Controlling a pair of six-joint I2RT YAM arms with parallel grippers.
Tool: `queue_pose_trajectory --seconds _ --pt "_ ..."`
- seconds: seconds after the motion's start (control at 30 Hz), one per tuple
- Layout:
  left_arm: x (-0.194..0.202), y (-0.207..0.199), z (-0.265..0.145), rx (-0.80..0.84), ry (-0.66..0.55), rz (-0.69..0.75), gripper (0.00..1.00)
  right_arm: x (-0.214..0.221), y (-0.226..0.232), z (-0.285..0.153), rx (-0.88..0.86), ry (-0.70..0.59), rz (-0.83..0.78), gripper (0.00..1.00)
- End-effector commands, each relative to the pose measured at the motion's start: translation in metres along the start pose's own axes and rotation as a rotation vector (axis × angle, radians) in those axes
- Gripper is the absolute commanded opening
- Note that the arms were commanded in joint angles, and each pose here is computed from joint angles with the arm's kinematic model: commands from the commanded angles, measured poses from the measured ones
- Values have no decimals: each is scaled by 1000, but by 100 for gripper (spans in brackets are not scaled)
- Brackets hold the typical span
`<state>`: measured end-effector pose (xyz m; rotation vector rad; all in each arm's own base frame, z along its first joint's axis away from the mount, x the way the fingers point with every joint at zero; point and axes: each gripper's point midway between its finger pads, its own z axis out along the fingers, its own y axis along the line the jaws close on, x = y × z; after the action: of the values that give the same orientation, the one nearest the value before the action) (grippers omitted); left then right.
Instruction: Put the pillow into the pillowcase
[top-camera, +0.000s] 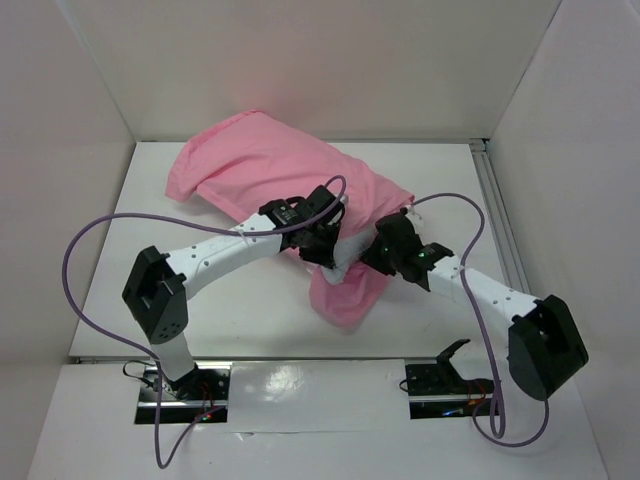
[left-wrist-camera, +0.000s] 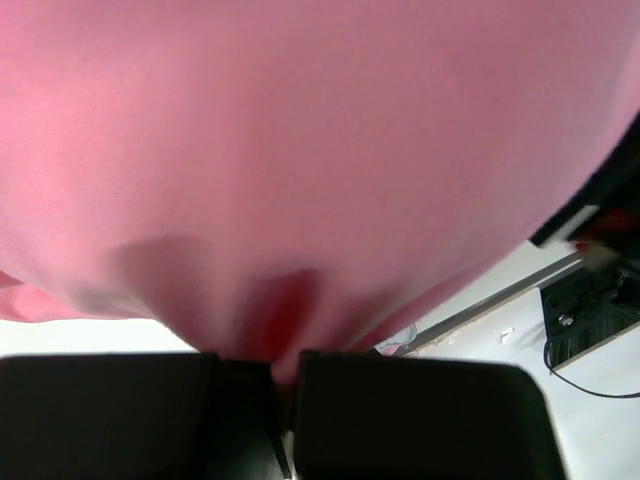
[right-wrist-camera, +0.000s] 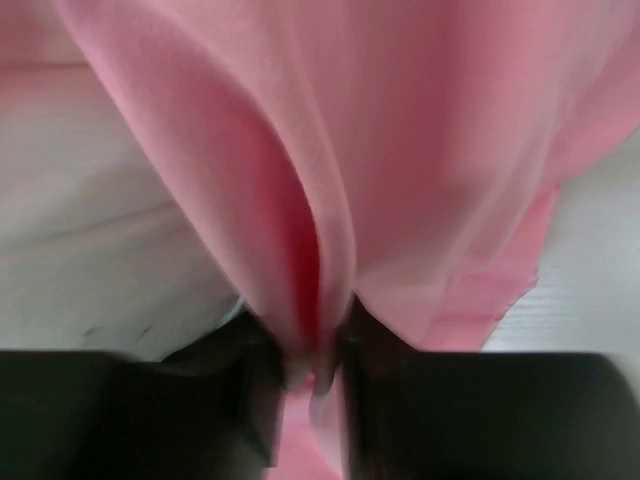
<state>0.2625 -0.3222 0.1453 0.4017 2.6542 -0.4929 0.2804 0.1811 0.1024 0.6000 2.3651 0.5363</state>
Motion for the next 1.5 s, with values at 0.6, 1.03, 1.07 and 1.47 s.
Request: queue_pose_trajectory --seconds 0.6,1.03,1.07,1.47 --pt "-92 -17 35 44 -210 -405 0 91 123 -137 -731 314 -751 0" --pt "-128 9 35 44 -310 -613 0 122 154 -241 -984 434 -903 0" --pt "-128 10 35 41 -310 -598 0 118 154 -248 -996 422 -901 0" --pt "-56 -63 19 222 -25 -221 32 18 152 -222 -711 -80 -649 0"
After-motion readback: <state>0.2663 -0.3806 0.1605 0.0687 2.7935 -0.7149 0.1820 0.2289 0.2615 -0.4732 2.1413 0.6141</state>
